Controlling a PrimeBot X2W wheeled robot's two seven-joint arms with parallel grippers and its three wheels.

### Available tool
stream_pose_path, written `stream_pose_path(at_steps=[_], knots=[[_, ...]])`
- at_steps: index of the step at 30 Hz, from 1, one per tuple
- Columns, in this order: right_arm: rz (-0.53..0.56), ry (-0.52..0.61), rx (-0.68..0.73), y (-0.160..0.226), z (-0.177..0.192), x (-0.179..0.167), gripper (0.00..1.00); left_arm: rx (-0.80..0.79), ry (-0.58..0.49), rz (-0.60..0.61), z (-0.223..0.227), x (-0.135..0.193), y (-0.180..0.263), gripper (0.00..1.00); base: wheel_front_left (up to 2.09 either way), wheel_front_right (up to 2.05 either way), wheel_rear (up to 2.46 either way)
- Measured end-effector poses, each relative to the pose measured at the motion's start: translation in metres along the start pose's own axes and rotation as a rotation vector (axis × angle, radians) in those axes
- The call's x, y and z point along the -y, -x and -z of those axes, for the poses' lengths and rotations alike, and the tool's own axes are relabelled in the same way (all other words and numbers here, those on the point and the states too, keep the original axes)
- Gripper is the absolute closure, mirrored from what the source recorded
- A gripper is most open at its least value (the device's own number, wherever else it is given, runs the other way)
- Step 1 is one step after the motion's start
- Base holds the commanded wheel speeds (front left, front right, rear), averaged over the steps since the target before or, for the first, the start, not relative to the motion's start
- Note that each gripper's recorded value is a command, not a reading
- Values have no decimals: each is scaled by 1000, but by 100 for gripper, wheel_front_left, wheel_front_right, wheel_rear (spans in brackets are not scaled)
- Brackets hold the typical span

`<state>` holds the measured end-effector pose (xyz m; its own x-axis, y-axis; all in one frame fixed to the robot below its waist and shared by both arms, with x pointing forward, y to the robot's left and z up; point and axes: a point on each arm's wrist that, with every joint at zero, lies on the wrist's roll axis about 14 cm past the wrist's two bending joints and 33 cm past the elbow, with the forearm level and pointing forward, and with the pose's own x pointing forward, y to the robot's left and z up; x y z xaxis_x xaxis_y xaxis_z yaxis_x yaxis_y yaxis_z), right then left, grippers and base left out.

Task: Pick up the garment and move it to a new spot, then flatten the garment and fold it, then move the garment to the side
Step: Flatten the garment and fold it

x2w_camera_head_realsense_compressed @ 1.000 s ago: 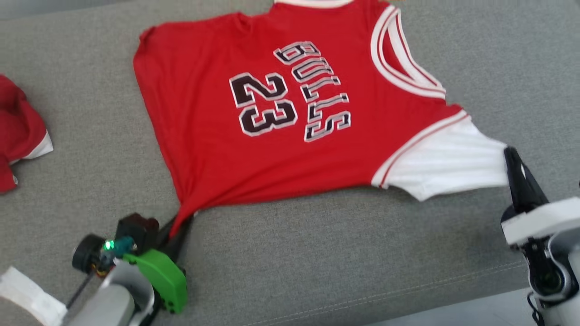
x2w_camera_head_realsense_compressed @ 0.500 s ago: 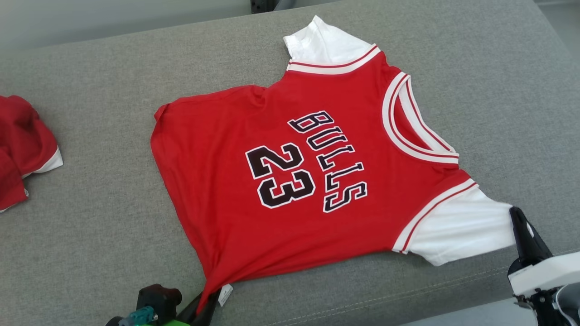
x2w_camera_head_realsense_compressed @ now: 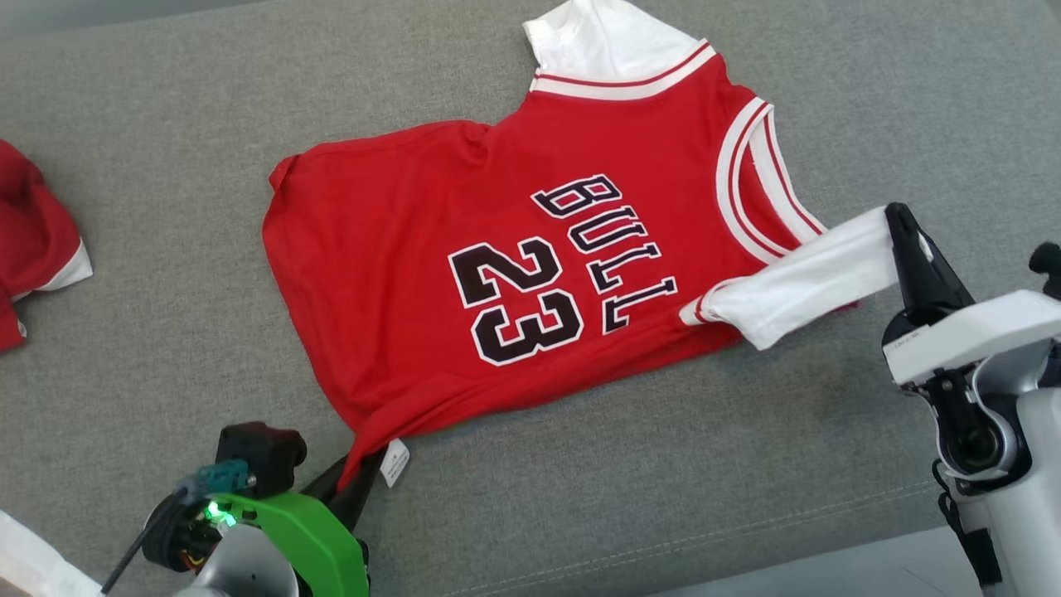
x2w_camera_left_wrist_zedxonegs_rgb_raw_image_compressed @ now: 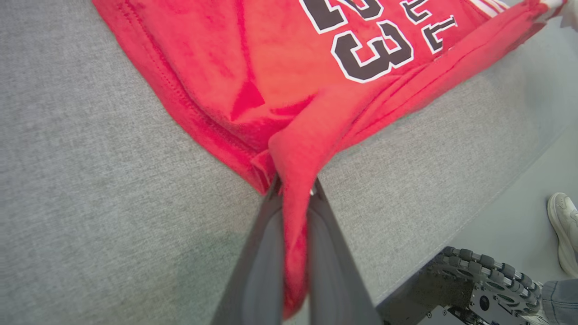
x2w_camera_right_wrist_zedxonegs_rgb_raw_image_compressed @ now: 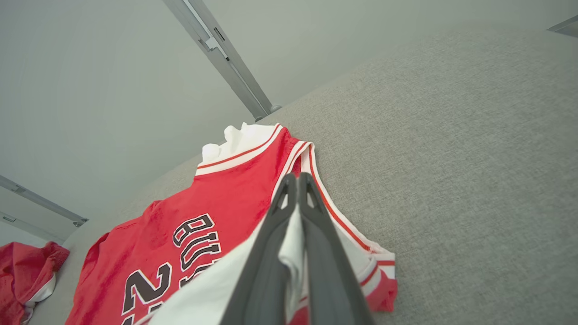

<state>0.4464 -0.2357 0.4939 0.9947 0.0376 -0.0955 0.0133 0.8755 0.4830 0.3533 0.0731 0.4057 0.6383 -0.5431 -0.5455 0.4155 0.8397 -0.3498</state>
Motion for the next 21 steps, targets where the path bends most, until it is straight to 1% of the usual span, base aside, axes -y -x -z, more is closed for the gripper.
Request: stream_pose_path(at_steps=[9,13,14,16,17,18,19,20,21], knots=[[-8,61,-59,-41,21,0,100,-102,-36,28,-13,-8,-15,100,0,0,0],[-18,84,-85,-54,33,-2,100,-131,-27,30,-19,-15,-21,100,0,0,0],[-20,86,-91,-57,36,-2,100,-135,-22,29,-20,-16,-22,100,0,0,0],[-22,110,-111,-59,43,-1,100,-141,-17,25,-22,-20,-25,95,0,0,0],[-21,119,-117,-60,45,0,100,-146,-17,22,-22,-21,-26,87,0,0,0],[-21,121,-116,-61,46,0,100,-150,-17,19,-22,-23,-27,75,0,0,0],[-19,124,-114,-61,47,1,100,-150,-8,21,-23,-23,-28,59,0,0,0],[-20,129,-116,-62,47,1,100,-150,-5,22,-23,-23,-28,33,0,0,0],[-20,136,-112,-62,47,2,100,-156,-5,24,-23,-23,-28,1,0,0,0]])
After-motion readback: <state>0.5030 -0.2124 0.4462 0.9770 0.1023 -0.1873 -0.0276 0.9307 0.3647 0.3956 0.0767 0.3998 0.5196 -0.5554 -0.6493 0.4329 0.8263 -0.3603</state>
